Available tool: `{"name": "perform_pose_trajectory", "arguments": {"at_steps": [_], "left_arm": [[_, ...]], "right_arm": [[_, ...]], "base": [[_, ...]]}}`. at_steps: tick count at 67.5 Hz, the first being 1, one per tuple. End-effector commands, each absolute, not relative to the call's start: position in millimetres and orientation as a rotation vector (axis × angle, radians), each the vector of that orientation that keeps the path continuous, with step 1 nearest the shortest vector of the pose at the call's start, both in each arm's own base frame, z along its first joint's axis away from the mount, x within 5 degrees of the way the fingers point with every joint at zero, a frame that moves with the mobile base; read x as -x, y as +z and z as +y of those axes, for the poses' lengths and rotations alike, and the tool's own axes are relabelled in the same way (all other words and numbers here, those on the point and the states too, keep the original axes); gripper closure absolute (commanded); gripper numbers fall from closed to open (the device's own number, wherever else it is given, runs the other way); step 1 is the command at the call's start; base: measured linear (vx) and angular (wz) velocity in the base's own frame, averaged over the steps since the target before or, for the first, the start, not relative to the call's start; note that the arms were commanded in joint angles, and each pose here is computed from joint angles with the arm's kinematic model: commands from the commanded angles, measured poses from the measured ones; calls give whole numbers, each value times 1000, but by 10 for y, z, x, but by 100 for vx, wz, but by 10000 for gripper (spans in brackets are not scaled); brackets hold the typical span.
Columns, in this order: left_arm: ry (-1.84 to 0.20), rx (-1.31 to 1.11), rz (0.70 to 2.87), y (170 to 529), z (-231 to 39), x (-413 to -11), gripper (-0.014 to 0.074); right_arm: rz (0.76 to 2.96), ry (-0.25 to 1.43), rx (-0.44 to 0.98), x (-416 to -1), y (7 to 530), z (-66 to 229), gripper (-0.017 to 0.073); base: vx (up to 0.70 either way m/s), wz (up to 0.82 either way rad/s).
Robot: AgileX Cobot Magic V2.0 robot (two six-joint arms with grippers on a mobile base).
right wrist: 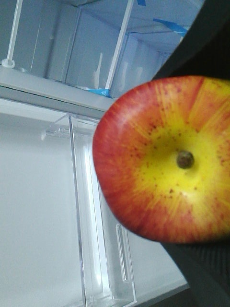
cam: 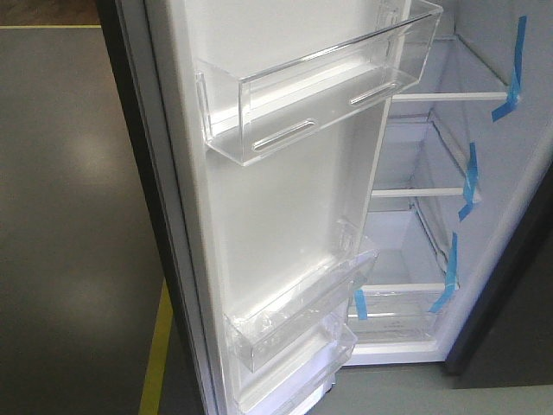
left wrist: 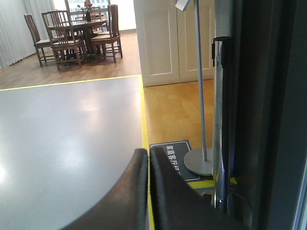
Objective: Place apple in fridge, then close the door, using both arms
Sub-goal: 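Hold the red-yellow apple in the right gripper before the door bins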
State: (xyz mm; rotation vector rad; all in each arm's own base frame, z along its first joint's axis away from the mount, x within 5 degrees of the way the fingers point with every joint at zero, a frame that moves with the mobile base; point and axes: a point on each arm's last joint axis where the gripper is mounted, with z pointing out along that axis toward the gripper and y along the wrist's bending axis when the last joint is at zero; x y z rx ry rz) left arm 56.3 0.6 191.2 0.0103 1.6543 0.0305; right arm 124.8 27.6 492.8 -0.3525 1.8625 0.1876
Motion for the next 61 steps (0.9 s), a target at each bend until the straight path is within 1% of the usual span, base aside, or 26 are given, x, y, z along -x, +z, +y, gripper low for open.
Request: {"name": "perform_pose_trajectory", "arguments": {"at_steps": [1, 61], "left_arm": [[22, 5, 1593, 1892, 9, -565, 599], [22, 5, 1593, 1892, 9, -565, 599]], "right_arm": [[1755, 184, 329, -1215, 5080, 275, 517], [1756, 184, 329, -1215, 5079, 275, 517]], "base": [[2, 1], [0, 0]]}}
